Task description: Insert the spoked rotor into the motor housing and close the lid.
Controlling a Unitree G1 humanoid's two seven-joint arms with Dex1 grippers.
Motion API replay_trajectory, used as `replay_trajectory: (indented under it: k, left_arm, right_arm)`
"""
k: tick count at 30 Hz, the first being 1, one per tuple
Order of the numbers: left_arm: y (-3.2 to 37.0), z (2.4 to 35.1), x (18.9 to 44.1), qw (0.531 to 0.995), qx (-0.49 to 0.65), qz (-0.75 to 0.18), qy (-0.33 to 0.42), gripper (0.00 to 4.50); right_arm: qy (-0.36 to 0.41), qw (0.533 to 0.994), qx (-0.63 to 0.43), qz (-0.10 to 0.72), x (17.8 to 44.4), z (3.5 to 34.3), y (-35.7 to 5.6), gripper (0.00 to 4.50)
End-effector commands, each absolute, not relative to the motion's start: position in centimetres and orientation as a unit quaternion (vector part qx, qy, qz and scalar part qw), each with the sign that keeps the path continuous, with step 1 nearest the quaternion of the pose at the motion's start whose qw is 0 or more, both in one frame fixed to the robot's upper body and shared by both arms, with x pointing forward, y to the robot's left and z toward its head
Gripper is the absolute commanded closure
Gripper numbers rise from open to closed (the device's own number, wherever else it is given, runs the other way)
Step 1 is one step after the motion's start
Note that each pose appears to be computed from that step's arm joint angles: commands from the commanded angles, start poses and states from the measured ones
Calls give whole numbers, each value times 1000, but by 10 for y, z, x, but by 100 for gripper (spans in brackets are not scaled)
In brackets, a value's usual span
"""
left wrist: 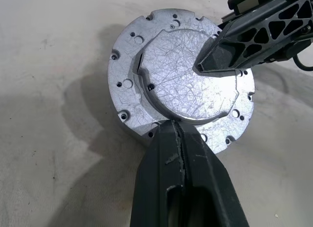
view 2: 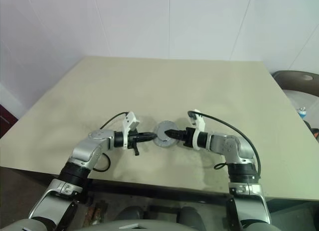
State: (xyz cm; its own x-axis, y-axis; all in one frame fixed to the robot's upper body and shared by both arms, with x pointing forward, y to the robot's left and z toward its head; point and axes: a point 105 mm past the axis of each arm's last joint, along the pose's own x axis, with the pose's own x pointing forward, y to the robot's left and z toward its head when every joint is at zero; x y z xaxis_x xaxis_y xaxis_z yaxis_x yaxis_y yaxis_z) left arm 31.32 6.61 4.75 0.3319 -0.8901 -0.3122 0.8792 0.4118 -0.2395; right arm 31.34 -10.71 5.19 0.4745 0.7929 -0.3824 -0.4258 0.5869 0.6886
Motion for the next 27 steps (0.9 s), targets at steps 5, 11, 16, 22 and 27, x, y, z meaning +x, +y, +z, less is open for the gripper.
replay_trajectory:
  k: [5,11,16,22,27]
  left_arm:
    - [68,84,318,823,-32,-545,156,450]
    - [91,130,325,851,-65,-512,95,450]
    - [110,143,316,859,-93,-496,90,450]
    - [143,125,310,875,-91,-456,133,450]
    - [154,115,300,875,-123,-442,154,450]
  right_arm:
    - [422,805,264,324,309,20,-110,202]
    - [429,788,308,315,309,18,-106,202]
    - [431,761,366,319,305,20,-104,202]
    - [411,742,413,332,308,29,-92,202]
    - [372,727,456,355,317,48,-80,202]
